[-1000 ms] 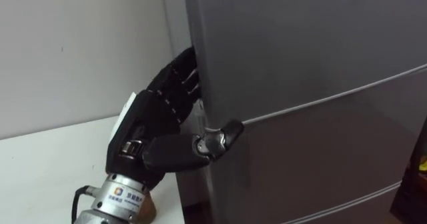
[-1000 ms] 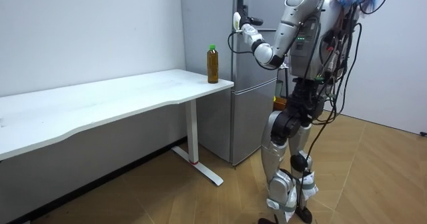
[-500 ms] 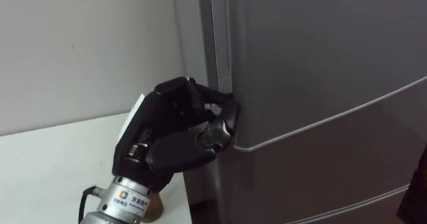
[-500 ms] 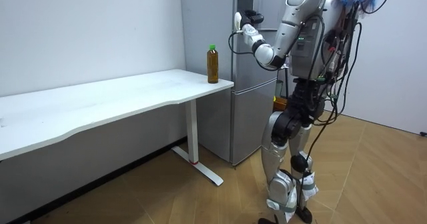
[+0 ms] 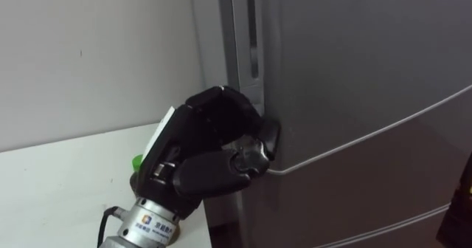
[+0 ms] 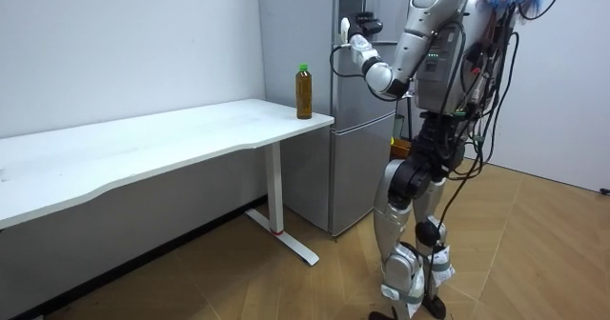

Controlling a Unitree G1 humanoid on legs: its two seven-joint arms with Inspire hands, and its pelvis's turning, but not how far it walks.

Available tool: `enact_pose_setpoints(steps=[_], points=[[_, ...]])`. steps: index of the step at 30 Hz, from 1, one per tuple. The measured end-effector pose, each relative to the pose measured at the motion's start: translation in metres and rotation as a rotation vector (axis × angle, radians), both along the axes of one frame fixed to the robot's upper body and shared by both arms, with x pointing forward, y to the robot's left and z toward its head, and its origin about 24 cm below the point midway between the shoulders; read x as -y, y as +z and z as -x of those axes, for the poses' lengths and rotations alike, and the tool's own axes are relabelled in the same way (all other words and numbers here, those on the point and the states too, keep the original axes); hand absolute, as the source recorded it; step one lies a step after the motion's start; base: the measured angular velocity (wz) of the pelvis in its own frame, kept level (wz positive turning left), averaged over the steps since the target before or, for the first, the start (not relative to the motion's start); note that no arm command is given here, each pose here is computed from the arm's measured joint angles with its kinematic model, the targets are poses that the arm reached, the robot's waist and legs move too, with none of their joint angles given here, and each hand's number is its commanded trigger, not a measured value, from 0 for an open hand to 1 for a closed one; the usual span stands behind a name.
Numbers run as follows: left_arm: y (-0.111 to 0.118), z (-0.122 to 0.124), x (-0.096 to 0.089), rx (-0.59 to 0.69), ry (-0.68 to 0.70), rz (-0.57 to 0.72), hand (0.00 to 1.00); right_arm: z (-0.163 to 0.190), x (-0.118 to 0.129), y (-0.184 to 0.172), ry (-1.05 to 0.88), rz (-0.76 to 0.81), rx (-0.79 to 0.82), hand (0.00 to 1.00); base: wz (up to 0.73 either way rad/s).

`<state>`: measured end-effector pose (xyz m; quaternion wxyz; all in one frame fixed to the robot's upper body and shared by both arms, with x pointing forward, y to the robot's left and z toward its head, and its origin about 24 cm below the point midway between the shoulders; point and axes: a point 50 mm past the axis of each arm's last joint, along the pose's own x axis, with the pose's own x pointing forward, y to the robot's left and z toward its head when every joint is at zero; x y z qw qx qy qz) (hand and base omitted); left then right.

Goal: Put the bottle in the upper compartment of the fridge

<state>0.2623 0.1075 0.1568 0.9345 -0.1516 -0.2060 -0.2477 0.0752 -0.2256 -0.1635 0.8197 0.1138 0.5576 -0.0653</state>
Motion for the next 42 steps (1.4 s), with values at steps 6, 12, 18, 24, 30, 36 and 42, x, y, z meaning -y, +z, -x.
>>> enact_pose_setpoints(steps=[6,12,18,24,30,36,42], points=[[-0.001,0.000,0.001,-0.003,-0.003,0.001,0.00,0.001,0.000,0.000,-0.014,-0.004,0.001,0.00,0.00],[0.000,0.000,0.002,-0.006,-0.015,0.016,0.00,0.001,0.000,0.000,-0.025,-0.009,-0.001,0.00,0.01],[-0.001,0.001,0.005,-0.003,-0.027,0.016,0.00,0.001,0.000,0.000,-0.027,-0.010,-0.003,0.00,0.02],[-0.001,0.002,0.008,-0.004,-0.042,0.013,0.00,0.000,0.000,0.000,-0.009,-0.007,-0.005,0.00,0.01],[-0.002,0.004,0.012,-0.005,-0.058,0.003,0.00,0.002,0.001,0.000,-0.034,-0.014,-0.005,0.00,0.00],[-0.003,0.005,0.016,0.004,-0.092,-0.009,0.00,0.004,0.001,-0.001,-0.051,-0.017,-0.009,0.00,0.00],[-0.003,0.008,0.021,0.023,-0.144,-0.020,0.00,0.003,0.001,-0.001,-0.053,-0.019,-0.008,0.00,-0.03]])
